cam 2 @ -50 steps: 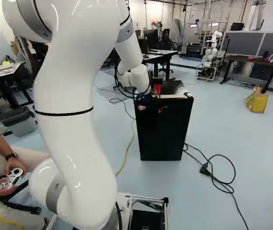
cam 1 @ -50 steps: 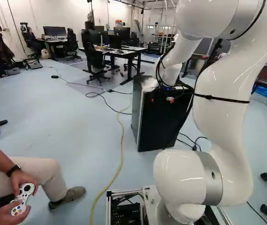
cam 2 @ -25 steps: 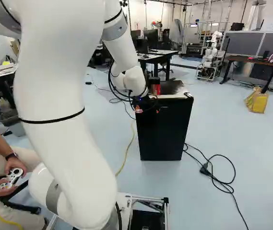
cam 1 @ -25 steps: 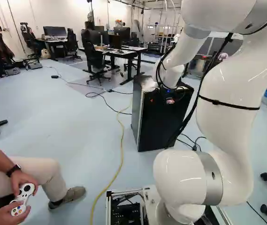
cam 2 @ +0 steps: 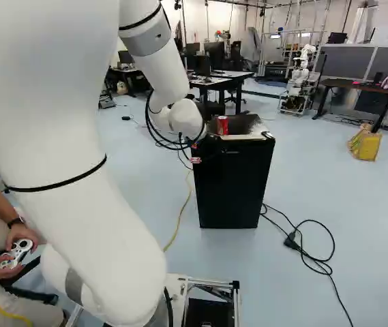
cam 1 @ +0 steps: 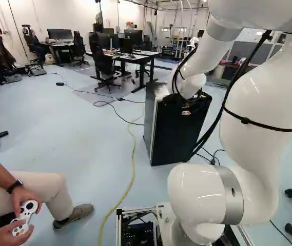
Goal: Grab a drink from the fridge
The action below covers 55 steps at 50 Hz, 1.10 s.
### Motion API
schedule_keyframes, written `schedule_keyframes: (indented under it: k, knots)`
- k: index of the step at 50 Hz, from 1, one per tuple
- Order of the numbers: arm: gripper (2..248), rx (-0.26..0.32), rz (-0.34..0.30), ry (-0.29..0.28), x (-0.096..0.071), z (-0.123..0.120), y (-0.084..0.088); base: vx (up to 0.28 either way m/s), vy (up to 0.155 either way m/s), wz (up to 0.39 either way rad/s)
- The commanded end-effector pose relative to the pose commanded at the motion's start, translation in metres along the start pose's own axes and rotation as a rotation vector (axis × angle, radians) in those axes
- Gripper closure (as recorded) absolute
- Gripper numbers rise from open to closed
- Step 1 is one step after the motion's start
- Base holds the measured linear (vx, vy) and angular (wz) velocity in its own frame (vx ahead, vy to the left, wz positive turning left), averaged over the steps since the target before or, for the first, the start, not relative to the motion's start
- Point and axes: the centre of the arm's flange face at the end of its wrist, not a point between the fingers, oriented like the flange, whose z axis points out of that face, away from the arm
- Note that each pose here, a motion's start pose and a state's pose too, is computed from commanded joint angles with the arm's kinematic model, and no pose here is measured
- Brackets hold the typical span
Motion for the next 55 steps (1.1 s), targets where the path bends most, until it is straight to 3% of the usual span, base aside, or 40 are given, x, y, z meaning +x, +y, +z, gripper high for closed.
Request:
schedule_keyframes:
  k: [10,31,55]
  knots:
    - [3,0.007,0.005,0.102,-0.001,-0.011,0.002,0.000,0.000,0.000]
    - [3,0.032,0.006,0.317,0.016,-0.017,0.001,0.000,0.000,0.000]
    - [3,0.050,0.012,0.476,0.022,-0.003,0.003,0.000,0.000,0.000]
